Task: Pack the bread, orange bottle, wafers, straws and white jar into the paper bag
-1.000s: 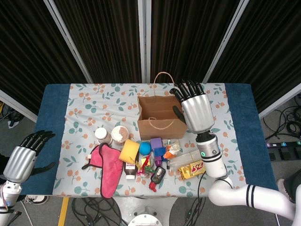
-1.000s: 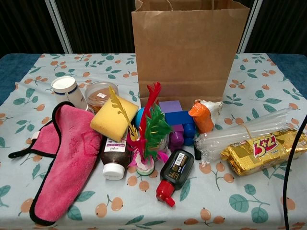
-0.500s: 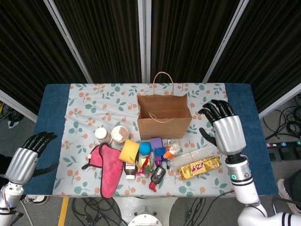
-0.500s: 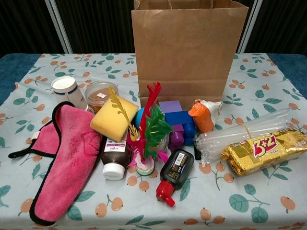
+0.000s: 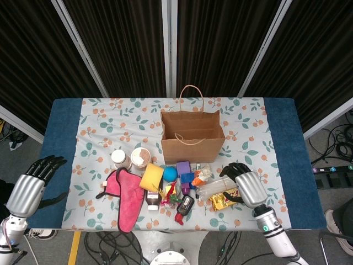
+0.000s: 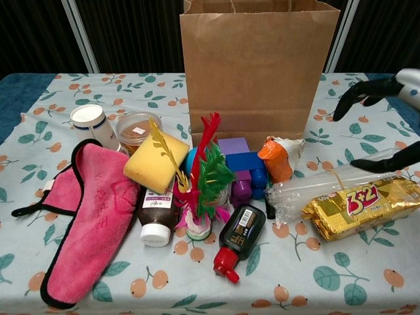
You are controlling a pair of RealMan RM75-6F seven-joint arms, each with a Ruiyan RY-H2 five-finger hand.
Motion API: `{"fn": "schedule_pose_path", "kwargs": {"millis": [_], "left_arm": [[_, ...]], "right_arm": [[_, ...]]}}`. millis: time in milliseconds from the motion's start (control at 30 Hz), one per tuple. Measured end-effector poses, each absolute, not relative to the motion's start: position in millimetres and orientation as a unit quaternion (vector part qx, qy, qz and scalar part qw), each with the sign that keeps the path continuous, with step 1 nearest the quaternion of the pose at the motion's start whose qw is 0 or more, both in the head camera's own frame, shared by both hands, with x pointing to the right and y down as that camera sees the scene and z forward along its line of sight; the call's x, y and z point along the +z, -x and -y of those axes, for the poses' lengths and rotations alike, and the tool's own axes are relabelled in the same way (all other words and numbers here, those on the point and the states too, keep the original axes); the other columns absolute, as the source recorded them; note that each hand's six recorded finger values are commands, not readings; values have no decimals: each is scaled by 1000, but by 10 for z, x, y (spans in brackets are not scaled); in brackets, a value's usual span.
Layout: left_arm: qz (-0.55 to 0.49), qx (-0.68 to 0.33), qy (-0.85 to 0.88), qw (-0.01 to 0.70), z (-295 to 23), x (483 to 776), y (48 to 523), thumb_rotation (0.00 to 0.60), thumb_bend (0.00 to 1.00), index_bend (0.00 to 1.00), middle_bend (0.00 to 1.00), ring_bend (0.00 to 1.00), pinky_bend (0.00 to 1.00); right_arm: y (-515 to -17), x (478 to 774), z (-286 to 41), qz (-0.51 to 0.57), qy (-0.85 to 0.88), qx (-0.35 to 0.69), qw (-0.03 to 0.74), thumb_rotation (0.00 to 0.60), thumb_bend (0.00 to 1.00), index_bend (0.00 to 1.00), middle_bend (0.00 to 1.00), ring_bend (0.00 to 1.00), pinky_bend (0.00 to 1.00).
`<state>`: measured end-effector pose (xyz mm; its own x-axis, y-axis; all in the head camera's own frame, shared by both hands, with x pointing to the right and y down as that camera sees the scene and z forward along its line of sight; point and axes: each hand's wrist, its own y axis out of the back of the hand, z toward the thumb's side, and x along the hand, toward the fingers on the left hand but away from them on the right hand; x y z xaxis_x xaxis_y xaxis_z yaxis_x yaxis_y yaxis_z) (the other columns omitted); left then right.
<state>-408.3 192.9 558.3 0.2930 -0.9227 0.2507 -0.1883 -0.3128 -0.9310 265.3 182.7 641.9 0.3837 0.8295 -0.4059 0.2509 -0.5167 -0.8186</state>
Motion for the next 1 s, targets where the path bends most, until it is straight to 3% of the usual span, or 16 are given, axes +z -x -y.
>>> {"fn": "schedule_pose_path", "kwargs": {"millis": [300, 533, 700, 1000], "left_arm": [[-418, -433, 673, 429, -1866, 5569, 4149, 600, 98, 223, 288, 171, 216], [-422, -434, 673, 426, -1865, 5570, 4193, 600, 99, 223, 288, 171, 216], [-423, -434, 673, 424, -1862, 5571, 4211, 600, 98, 223, 288, 171, 216], [-425, -436, 671, 422, -1868, 5597, 4231, 600, 98, 224, 288, 171, 217]], "right_arm": [[-2305, 6619, -1796, 360, 776, 393, 337, 600, 63, 272, 204, 90, 112], [-2148, 6797, -1756, 355, 771, 402, 343, 600, 72, 260, 204, 95, 104], [-2159, 6975, -1782, 349, 758, 433, 341, 600, 91, 263, 240, 143, 150], [-2132, 7131, -1787, 349, 753, 446, 333, 600, 177, 409, 350, 259, 286]]}}
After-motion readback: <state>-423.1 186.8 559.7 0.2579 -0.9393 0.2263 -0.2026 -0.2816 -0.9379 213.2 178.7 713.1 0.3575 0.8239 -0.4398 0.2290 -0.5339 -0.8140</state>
